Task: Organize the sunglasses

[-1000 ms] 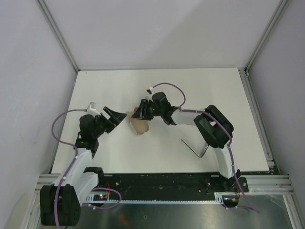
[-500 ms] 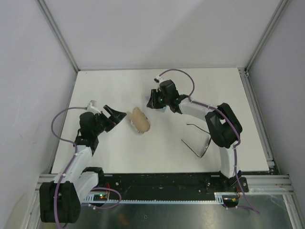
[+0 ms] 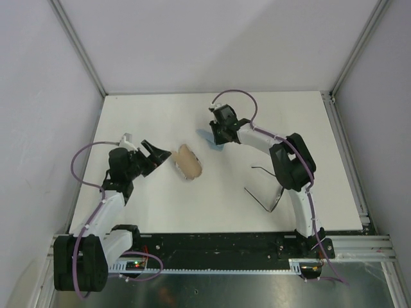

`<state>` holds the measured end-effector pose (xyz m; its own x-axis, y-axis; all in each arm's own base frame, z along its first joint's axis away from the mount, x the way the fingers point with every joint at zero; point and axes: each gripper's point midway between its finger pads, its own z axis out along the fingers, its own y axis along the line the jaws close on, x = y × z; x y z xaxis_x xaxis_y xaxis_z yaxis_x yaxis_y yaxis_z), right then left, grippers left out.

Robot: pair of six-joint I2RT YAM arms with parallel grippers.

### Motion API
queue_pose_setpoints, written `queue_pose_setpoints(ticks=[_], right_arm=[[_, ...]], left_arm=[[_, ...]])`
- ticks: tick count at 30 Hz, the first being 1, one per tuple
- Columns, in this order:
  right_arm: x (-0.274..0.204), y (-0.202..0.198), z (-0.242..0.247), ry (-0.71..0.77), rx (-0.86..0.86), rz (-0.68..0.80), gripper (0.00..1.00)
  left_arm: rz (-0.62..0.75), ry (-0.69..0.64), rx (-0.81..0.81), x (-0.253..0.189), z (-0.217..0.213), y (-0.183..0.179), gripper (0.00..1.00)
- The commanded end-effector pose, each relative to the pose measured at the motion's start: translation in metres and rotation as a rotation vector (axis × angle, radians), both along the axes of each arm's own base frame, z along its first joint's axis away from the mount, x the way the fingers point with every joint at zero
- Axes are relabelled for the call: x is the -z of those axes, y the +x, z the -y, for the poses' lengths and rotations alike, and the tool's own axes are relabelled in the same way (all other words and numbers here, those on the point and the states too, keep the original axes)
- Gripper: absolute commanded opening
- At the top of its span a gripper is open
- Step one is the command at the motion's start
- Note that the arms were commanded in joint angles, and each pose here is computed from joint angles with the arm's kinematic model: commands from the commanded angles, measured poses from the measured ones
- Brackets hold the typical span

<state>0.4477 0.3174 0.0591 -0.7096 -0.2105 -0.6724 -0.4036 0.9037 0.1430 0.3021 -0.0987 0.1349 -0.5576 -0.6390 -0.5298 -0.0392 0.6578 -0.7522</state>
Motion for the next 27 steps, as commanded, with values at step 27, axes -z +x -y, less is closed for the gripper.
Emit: queue_pose_setpoints(ticks=[27], right_arm=[[0.009, -0.091, 0.052, -0.128, -0.029, -0.109, 0.00]], left_arm=[[-0.163, 0.134, 0.008, 0.063, 0.026, 0.055, 0.74]])
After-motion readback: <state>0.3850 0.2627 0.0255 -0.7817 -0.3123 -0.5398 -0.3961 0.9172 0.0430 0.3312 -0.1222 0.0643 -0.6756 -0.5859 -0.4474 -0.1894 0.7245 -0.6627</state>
